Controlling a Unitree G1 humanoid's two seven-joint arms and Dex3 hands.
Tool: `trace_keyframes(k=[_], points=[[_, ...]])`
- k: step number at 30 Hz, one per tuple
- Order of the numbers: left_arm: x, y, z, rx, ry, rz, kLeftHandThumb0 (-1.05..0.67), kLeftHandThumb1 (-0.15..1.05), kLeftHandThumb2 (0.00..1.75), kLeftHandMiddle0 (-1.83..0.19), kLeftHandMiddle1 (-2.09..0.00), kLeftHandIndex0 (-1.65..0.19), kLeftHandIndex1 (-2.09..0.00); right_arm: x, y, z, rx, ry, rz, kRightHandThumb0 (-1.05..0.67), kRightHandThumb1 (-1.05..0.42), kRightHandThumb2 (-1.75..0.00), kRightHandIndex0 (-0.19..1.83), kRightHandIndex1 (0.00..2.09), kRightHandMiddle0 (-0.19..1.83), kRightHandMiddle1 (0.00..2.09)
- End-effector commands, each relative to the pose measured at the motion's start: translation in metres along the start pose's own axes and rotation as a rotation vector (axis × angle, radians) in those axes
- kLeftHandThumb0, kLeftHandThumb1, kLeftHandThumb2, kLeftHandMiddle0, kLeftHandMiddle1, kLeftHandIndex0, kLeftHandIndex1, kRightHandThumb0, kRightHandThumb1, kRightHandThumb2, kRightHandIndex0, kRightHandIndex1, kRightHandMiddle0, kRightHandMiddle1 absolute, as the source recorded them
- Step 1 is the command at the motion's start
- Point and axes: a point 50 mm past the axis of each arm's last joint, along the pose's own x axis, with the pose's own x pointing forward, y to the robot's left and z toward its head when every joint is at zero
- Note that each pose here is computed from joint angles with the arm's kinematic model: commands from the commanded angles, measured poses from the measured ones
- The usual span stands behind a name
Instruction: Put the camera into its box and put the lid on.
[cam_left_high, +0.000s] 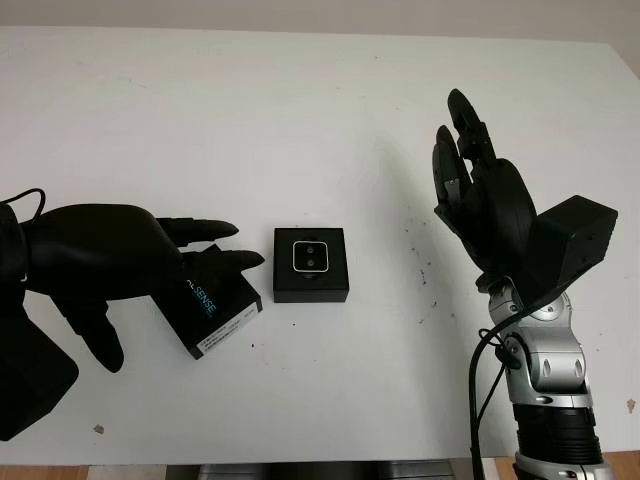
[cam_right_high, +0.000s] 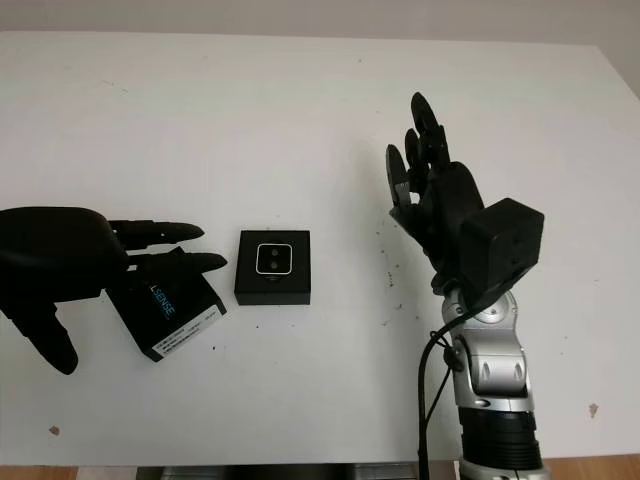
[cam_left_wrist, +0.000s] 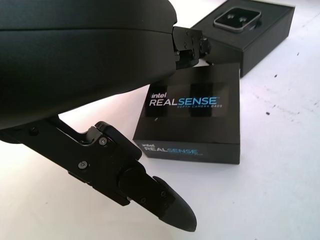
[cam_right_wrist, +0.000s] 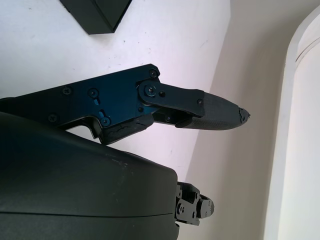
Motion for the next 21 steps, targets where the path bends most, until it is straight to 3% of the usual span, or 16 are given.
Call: trace_keyframes(k=[1, 15, 17, 19, 21], points=[[0.004, -0.006, 0.001, -0.01, -0.016, 0.011, -0.56, 0.72, 0.06, -0.04, -0.09, -0.02, -0.11, -0.003, -0.004, 0.003, -0.016, -0.01, -0.004, -0.7, -1.05, -0.61, -0.07, 0.03, -0.15, 0.19], [0.017, -0.016, 0.005, -0.014, -0.073, 0.089, -0.49, 0.8, 0.06, -0.27, -0.12, -0.2, -0.19, -0.006, -0.005, 0.003, -0.025, -0.007, -0.013, -0.71, -1.05, -0.62, -0.05, 0.05, -0.12, 0.19], [0.02, -0.018, 0.007, -0.005, -0.1, 0.122, -0.45, 0.82, 0.06, -0.38, -0.23, -0.28, -0.33, -0.007, -0.005, 0.002, -0.023, -0.006, -0.012, -0.7, -1.05, -0.62, -0.05, 0.05, -0.13, 0.19], [0.022, -0.019, 0.007, 0.005, -0.115, 0.137, -0.42, 0.85, 0.06, -0.3, -0.53, -0.13, -0.72, -0.007, -0.004, 0.002, -0.026, -0.006, -0.011, -0.71, -1.05, -0.62, -0.05, 0.05, -0.12, 0.19], [0.026, -0.02, 0.008, 0.014, -0.128, 0.149, -0.4, 0.87, 0.06, -0.27, -0.66, -0.08, -0.88, -0.008, -0.003, 0.001, -0.023, -0.006, -0.01, -0.71, -1.05, -0.62, -0.05, 0.05, -0.12, 0.18]])
